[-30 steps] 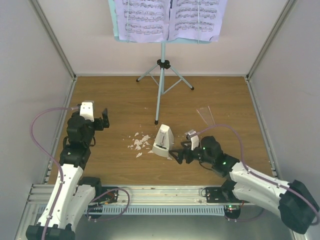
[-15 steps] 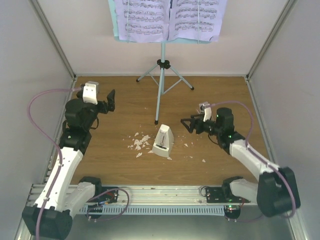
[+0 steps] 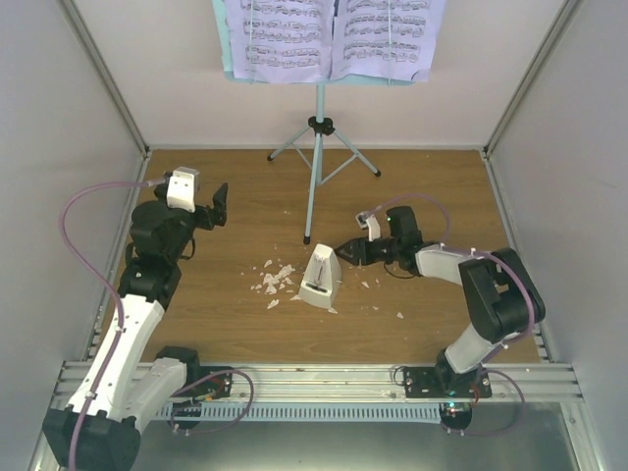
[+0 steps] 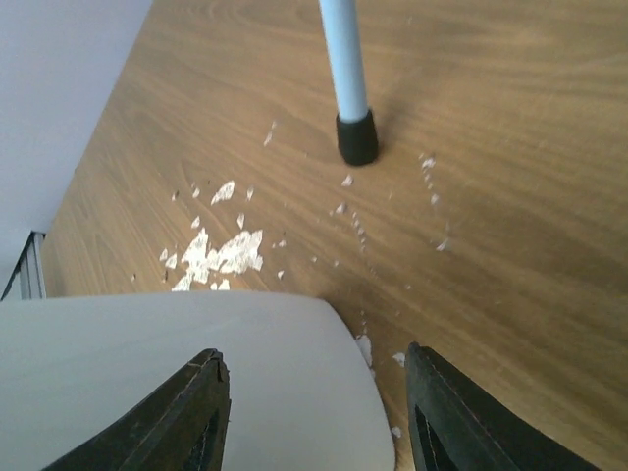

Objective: Pack up the instrument practice props

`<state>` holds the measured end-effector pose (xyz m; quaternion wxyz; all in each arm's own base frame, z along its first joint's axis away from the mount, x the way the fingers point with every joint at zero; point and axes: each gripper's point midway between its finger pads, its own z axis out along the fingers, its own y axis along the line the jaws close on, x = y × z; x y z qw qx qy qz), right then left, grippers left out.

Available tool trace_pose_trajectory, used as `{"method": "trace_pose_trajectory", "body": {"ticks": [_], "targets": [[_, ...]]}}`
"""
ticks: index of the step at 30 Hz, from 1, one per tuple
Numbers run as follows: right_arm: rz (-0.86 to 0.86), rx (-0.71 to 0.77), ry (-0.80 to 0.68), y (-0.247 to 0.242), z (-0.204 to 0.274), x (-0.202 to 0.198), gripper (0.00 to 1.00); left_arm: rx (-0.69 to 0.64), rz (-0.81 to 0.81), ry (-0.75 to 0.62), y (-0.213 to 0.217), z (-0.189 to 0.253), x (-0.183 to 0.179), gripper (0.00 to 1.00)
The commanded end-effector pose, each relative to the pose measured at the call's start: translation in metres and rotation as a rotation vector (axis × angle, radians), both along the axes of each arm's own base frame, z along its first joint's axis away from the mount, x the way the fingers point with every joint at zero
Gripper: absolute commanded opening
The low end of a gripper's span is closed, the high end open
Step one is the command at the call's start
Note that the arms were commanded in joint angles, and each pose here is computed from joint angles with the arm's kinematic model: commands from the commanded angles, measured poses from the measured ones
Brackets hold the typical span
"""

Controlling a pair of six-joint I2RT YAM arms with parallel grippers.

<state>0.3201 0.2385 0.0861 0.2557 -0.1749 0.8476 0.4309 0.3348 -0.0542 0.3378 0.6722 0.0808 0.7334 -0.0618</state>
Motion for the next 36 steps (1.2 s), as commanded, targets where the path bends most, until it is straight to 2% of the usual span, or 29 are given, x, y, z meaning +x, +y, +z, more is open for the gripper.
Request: {"method": "trace_pose_trajectory", "body": {"ticks": [1,9,14,17,21,24,26,30,36], "targets": [[0.077,-0.003,0.001,0.017,-0.009,-0.011,0.5,0.023,0.002,-0.044,-0.003,0.006,0.001,0.95],[0.14,0.003,0.033,0.03,-0.023,-0.057,0.49,0.035,-0.014,-0.036,-0.012,0.002,0.0,0.96],[0.12,-0.006,0.036,0.027,-0.027,-0.077,0.5,0.039,-0.024,-0.035,-0.017,0.0,-0.001,0.96],[0.076,-0.037,-0.01,0.019,-0.02,-0.074,0.57,0.042,-0.023,-0.034,-0.018,0.0,-0.001,0.98],[0.006,-0.05,-0.128,0.008,0.012,-0.068,0.82,0.044,-0.02,-0.038,-0.018,0.0,-0.002,0.99],[-0.037,-0.018,-0.281,0.001,0.05,-0.073,0.97,0.047,-0.022,-0.042,-0.018,0.0,-0.003,0.99],[-0.052,0.041,-0.431,-0.001,0.085,-0.085,1.0,0.047,-0.024,-0.042,-0.019,0.0,-0.003,0.99],[-0.055,0.131,-0.644,-0.002,0.128,-0.11,1.0,0.045,-0.025,-0.041,-0.019,0.0,-0.003,0.99],[0.0,0.106,-0.752,0.023,0.142,-0.127,1.0,0.049,-0.026,-0.029,-0.02,-0.004,-0.001,0.99]]}}
